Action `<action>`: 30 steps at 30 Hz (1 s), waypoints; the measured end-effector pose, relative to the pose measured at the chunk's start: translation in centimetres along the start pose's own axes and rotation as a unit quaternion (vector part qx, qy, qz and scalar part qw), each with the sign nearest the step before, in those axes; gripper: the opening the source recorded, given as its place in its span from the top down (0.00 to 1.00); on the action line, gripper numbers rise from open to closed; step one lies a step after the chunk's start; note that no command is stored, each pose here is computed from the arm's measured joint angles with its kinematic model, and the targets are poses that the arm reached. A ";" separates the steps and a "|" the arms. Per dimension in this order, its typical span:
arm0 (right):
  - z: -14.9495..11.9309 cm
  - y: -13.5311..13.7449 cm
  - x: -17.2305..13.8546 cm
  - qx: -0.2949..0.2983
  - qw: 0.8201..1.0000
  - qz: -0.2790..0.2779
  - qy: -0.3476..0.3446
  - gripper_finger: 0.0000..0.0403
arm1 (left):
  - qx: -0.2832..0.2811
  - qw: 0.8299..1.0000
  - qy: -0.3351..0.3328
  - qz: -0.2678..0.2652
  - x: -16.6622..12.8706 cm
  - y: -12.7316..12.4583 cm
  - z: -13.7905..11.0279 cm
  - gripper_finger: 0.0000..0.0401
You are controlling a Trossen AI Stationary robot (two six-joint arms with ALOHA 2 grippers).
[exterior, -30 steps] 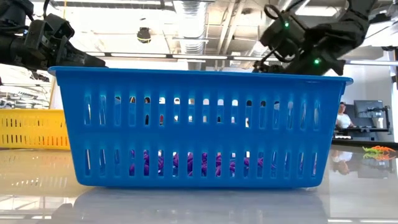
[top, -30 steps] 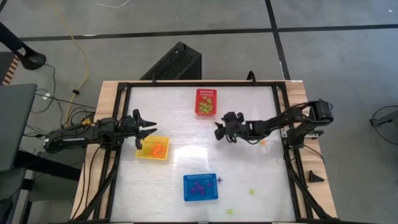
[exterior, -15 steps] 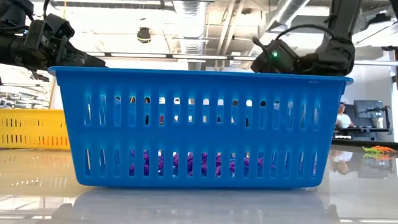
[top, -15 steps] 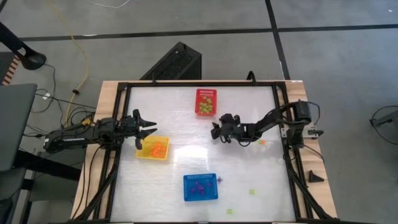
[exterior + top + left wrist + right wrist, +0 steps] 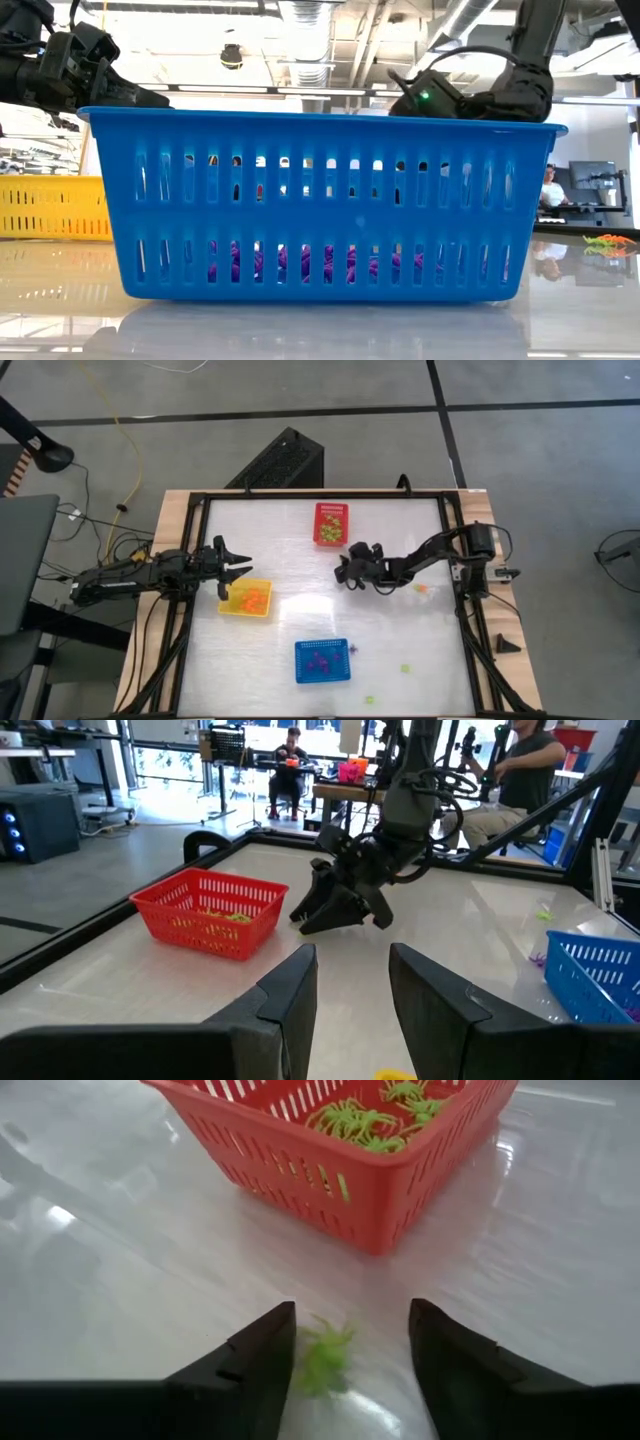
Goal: Sort Halloween decoration
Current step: Put the green spider toy into the red basket
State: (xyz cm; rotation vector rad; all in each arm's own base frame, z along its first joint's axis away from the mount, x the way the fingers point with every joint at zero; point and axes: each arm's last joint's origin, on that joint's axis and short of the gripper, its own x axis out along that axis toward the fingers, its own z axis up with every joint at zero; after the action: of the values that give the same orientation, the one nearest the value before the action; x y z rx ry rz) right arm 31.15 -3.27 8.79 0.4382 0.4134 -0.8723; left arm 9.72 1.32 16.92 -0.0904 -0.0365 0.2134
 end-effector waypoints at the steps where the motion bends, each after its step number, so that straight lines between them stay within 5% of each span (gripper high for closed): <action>1: 0.0 0.0 0.0 -0.007 1.000 -0.006 0.007 0.46 | 0.000 1.000 0.000 0.000 0.0 0.0 0.0 0.71; 8: -0.4 0.0 0.0 -0.033 0.998 -0.021 0.039 0.72 | 0.000 1.000 0.000 0.000 0.0 0.0 0.0 0.71; 13: -0.1 0.4 -0.4 -0.041 0.997 0.016 0.057 0.91 | 0.000 1.000 0.000 0.000 0.0 0.0 0.0 0.71; 21: 1.3 2.5 -3.9 -0.038 0.990 0.115 0.067 0.91 | 0.000 1.000 0.000 0.000 0.0 0.0 0.0 0.71; 30: 5.9 3.6 -7.8 -0.013 0.983 0.180 -0.019 0.90 | 0.000 1.000 0.000 0.000 0.0 0.0 0.0 0.71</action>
State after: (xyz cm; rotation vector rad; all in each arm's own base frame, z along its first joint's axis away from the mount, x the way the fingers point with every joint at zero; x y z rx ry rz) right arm 30.55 0.59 18.44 0.4547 0.2972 -0.5238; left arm 9.72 1.32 16.93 -0.0901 -0.0367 0.2131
